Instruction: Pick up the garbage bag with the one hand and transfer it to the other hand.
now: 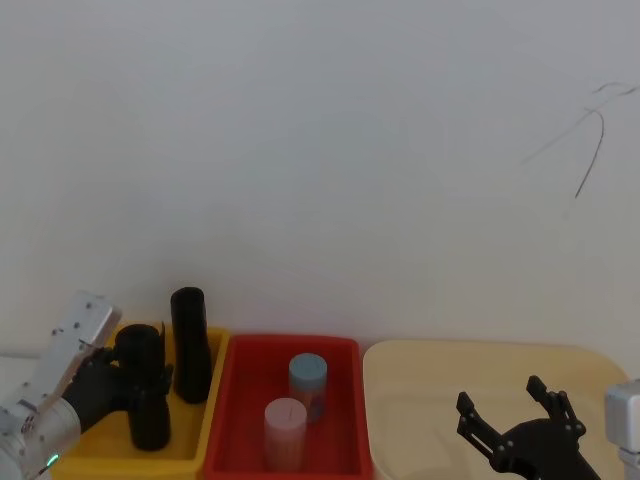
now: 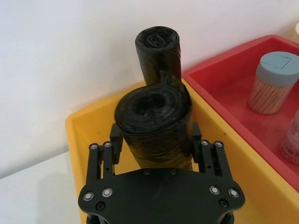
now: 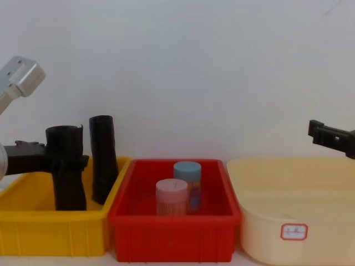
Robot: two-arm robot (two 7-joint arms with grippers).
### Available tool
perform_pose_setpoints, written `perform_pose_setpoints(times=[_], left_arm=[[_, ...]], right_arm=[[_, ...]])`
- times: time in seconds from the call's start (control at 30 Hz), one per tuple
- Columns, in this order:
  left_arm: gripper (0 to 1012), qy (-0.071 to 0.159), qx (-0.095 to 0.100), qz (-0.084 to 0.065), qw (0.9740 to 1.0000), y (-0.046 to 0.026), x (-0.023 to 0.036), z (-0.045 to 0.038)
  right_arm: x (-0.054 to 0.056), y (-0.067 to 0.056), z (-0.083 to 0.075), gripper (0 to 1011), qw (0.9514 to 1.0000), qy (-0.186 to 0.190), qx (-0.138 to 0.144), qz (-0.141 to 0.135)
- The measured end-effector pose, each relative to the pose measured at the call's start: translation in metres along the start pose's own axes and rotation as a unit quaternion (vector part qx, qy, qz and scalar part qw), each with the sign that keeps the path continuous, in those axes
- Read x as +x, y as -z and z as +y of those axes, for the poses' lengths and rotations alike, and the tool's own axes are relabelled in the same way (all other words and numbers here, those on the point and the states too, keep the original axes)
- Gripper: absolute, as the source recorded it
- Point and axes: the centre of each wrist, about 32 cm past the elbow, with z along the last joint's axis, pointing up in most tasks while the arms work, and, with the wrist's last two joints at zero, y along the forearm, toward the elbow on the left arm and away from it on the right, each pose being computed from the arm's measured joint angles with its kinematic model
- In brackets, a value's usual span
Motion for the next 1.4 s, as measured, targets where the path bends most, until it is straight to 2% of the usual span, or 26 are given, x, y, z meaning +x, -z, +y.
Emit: perform_pose_setpoints(times=[0.3,0.57,0.8,0.9,1.1,1.13,1.27,1.3,1.4], left_arm=[[602,-0.002,0.000,-0.001,1.0000,-0.0002,-0.0002,-0.0018],[550,0.000,-0.002,-0.004,1.0000,-0.0012,-0.0003,-0.0007],[531,0.018,-0.017,-0.009,0.9996,-0.0094,0.0009,0.0060],[531,0.028,-0.029,-0.007,0.9992,-0.0170,0.0021,0.0106],[531,0.051,-0.056,0.005,0.9971,-0.0366,0.0043,0.0201],[531,0.058,-0.064,0.009,0.9962,-0.0425,0.0048,0.0226],[531,0.072,-0.080,0.016,0.9940,-0.0533,0.0056,0.0269],[531,0.079,-0.090,0.018,0.9927,-0.0593,0.0055,0.0290],[531,0.089,-0.107,0.021,0.9901,-0.0693,0.0049,0.0322]], right_arm=[[0.000,0.000,0.000,999,1.0000,0.000,0.000,0.000],[0.000,0.000,0.000,1000,1.0000,0.000,0.000,0.000],[0.000,0.000,0.000,1000,1.0000,0.000,0.000,0.000],[0.000,0.000,0.000,1000,1.0000,0.000,0.000,0.000],[0.000,0.000,0.000,1000,1.0000,0.000,0.000,0.000],[0.000,0.000,0.000,1000,1.0000,0.000,0.000,0.000],[0.000,0.000,0.000,1000,1.0000,0.000,0.000,0.000],[0.000,0.000,0.000,1000,1.0000,0.000,0.000,0.000],[0.000,0.000,0.000,1000,1.0000,0.000,0.000,0.000]])
